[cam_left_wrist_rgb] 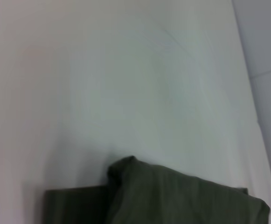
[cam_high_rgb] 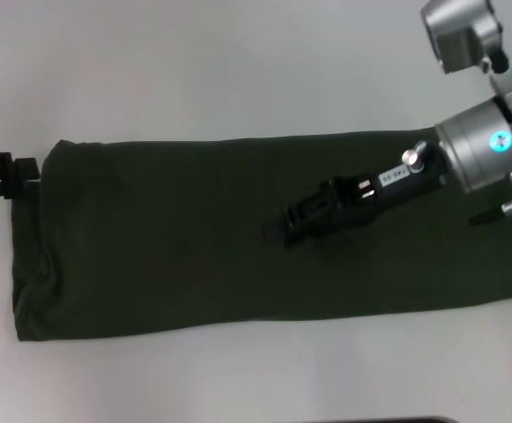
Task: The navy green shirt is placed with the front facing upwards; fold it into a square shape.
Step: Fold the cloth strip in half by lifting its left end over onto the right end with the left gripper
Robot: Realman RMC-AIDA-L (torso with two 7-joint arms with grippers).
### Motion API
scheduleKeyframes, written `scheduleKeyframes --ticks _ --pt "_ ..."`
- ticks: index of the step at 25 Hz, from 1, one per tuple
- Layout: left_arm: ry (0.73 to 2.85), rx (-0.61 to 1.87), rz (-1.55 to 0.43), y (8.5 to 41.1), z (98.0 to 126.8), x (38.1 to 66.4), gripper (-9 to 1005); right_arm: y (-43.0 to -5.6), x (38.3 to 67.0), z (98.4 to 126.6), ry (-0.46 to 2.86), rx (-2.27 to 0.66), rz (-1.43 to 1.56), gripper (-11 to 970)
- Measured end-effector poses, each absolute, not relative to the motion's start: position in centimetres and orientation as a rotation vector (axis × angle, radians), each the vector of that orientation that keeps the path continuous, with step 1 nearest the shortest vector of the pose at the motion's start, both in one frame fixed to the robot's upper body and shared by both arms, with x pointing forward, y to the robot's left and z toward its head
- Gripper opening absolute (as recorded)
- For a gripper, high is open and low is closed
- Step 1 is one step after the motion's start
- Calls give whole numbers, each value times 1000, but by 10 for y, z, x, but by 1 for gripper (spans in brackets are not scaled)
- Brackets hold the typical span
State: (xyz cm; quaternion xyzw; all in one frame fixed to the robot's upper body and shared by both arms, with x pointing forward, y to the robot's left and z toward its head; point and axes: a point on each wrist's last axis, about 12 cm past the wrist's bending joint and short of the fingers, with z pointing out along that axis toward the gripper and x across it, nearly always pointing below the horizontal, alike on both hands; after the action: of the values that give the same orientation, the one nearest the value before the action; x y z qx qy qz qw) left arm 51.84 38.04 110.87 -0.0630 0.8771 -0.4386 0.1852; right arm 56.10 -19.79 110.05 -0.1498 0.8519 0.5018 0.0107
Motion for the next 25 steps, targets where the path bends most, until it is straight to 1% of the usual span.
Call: scheduleKeyframes --ticks 4,11,13,19,25 --pt "2463 -179 -1242 380 1108 517 490 -198 561 1103 2653 -460 1579 526" --pt "2457 -194 -1226 384 1108 516 490 -164 554 1082 2750 -533 1564 525" --pt "2456 -191 -1224 384 1107 516 490 -160 554 1078 2759 -527 1543 526" --pt "2457 -203 -1235 382 1102 515 490 -161 562 1070 2753 -458 1440 526" --pt "2455 -206 -1228 383 1102 516 490 -162 563 1063 2773 -445 1367 525"
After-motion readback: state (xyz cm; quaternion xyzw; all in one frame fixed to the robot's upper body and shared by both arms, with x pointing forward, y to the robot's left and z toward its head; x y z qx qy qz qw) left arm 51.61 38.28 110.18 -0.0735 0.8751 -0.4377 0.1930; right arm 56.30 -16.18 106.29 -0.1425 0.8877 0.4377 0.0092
